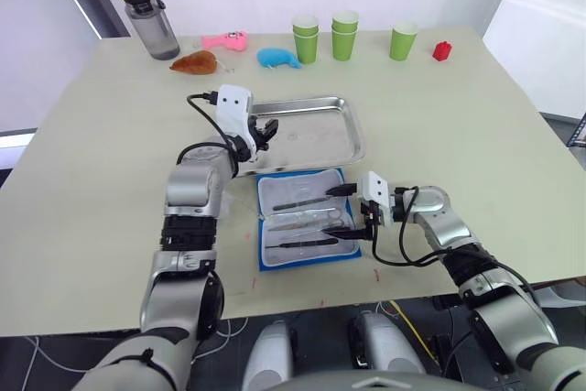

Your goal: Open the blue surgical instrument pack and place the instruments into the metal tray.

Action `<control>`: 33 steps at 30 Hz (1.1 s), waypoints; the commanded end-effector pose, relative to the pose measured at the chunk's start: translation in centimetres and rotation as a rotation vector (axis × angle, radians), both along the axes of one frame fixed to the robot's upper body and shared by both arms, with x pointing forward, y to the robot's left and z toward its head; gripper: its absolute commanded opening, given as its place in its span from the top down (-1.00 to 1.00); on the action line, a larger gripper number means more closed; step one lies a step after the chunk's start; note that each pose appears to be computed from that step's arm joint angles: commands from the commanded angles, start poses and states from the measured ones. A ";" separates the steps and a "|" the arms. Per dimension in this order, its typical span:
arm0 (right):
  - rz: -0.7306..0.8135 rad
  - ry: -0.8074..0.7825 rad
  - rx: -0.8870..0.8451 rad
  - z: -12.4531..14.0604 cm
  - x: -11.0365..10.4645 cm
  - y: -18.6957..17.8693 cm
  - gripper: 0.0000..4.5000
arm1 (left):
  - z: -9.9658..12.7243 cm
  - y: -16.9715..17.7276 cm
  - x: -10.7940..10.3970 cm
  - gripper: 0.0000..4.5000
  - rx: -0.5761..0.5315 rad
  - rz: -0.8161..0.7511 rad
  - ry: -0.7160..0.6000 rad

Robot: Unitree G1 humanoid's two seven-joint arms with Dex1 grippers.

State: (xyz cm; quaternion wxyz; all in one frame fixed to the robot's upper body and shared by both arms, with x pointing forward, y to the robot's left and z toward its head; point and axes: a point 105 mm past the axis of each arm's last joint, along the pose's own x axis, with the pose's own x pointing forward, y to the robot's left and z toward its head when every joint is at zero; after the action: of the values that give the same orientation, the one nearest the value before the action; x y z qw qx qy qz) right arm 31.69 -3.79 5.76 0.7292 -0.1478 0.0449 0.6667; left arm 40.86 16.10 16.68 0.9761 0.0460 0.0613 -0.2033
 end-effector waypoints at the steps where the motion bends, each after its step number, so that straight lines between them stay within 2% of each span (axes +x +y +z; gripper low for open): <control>1: -0.011 0.134 -0.136 -4.8 -1.6 -0.7 -1.00 | 2.4 -1.4 -1.3 -0.18 0.022 -0.177 -0.112; 4: -0.010 0.133 -0.135 -4.8 -1.6 -0.6 -1.00 | 2.5 -2.0 -3.4 -0.18 0.074 -0.372 -0.144; 6: -0.009 0.134 -0.134 -4.8 -1.6 -0.6 -1.00 | 2.5 -2.3 -5.7 -0.18 0.088 -0.551 -0.127; 8: -0.009 0.135 -0.133 -4.8 -1.6 -0.5 -1.00 | 2.3 -2.2 -7.1 -0.18 0.110 -0.656 -0.108; 12: -0.011 0.135 -0.131 -4.8 -1.6 -0.5 -1.00 | 2.1 -1.2 -8.8 -0.18 0.157 -0.760 -0.081; 16: -0.014 0.135 -0.129 -4.8 -1.6 -0.6 -1.00 | 1.4 1.2 -10.3 -0.18 0.268 -0.859 -0.025; 22: -0.017 0.134 -0.132 -4.8 -1.5 -0.8 -1.00 | 1.9 4.5 -12.1 -0.18 0.379 -0.979 0.034; 24: -0.016 0.135 -0.132 -4.8 -1.5 -0.9 -1.00 | 2.3 4.9 -12.5 -0.42 0.382 -1.003 0.039; 25: -0.016 0.135 -0.133 -4.8 -1.5 -0.9 -1.00 | 2.4 4.9 -12.6 -0.45 0.382 -1.011 0.037; 26: -0.015 0.135 -0.133 -4.8 -1.5 -1.0 -1.00 | 2.7 5.1 -12.9 -0.79 0.393 -1.023 0.042; 27: -0.015 0.135 -0.133 -4.8 -1.4 -1.0 -1.00 | 3.0 5.3 -13.3 -0.82 0.399 -1.036 0.044; 28: -0.014 0.135 -0.134 -4.7 -1.4 -1.0 -1.00 | 3.3 5.6 -13.6 -0.96 0.400 -1.046 0.052; 33: -0.011 0.135 -0.139 -4.7 -1.3 -1.2 -1.00 | 4.5 6.3 -14.6 -0.96 0.377 -1.070 0.068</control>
State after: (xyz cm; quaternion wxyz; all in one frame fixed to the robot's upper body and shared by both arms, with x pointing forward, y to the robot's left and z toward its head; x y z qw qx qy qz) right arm 31.78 -3.47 5.84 0.7244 -0.1486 0.0424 0.6718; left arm 27.20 22.87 20.78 0.7364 0.2381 0.1059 -0.6244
